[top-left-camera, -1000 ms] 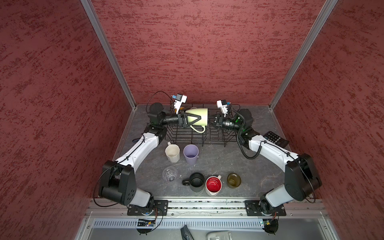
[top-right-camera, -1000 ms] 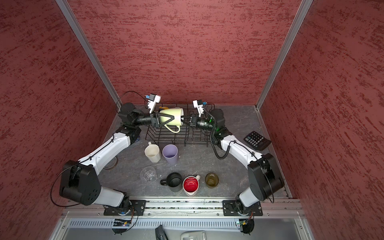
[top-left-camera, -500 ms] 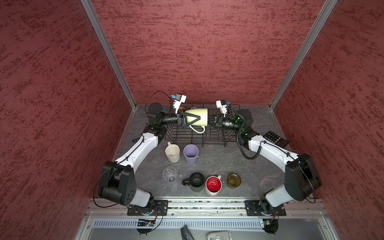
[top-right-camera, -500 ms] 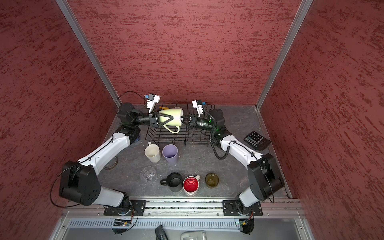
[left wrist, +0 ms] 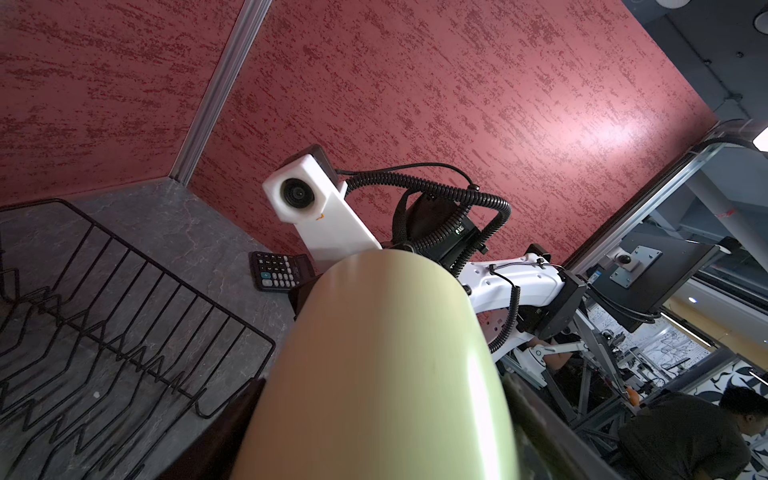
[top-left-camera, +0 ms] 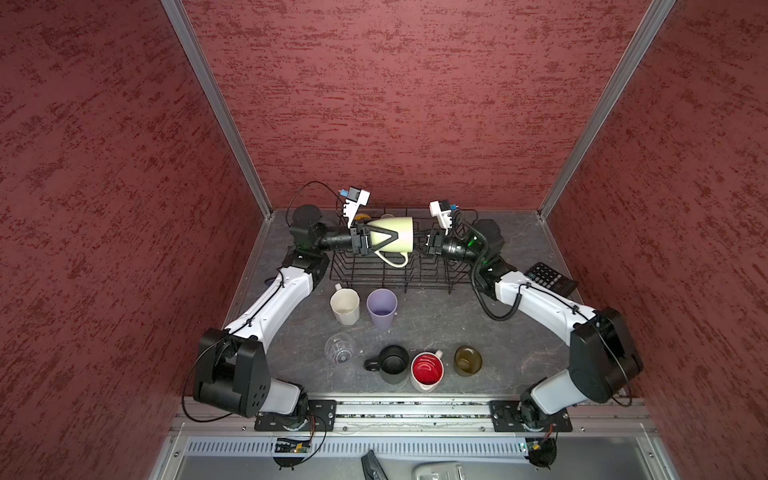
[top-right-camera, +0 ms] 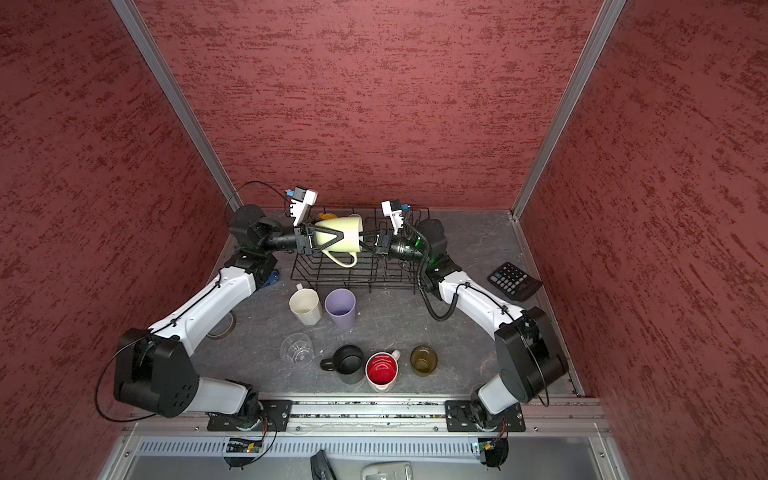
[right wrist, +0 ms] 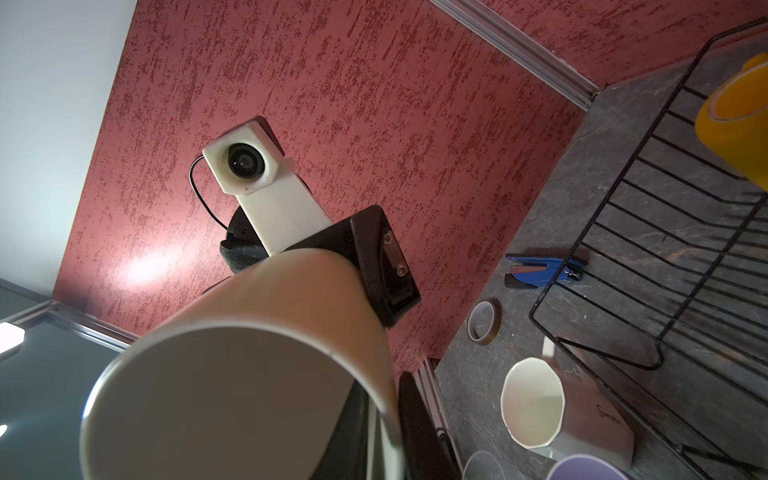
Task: Load the cups into the dish rack
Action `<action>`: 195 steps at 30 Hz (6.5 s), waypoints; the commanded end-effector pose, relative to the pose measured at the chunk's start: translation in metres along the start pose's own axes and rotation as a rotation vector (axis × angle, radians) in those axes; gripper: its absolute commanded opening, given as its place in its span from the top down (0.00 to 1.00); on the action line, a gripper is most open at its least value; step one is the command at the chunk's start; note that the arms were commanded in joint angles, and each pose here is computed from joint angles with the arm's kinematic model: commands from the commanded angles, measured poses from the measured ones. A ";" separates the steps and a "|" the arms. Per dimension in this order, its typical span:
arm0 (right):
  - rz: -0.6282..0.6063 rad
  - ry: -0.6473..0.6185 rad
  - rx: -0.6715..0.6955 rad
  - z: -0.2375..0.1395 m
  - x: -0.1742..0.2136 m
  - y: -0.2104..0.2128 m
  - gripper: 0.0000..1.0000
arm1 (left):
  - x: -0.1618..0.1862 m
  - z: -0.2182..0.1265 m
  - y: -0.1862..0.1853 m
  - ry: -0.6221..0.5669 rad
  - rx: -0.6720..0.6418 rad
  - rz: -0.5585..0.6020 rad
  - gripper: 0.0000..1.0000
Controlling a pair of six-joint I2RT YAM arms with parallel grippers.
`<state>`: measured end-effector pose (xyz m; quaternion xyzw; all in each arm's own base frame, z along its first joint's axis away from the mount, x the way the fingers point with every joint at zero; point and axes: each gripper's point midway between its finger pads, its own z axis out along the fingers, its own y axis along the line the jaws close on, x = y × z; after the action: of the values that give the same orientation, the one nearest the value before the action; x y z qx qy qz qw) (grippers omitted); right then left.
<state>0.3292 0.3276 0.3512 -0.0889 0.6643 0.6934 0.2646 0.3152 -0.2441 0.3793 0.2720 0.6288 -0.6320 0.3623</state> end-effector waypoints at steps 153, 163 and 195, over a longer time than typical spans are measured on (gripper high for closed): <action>-0.400 -0.554 0.824 -0.203 -0.092 -0.015 0.01 | 0.041 -0.078 0.193 0.450 -1.267 -0.188 1.00; -0.391 -0.554 0.828 -0.207 -0.090 -0.024 0.01 | 0.055 -0.084 0.231 0.602 -1.391 -0.139 1.00; -0.330 -0.547 0.797 -0.208 -0.080 -0.034 0.01 | 0.081 -0.122 0.316 0.629 -1.463 -0.295 1.00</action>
<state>0.3690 0.1076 0.3323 0.0994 0.7686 0.3247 0.5422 0.4922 -0.1180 0.1044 0.0556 0.9887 0.0073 0.1389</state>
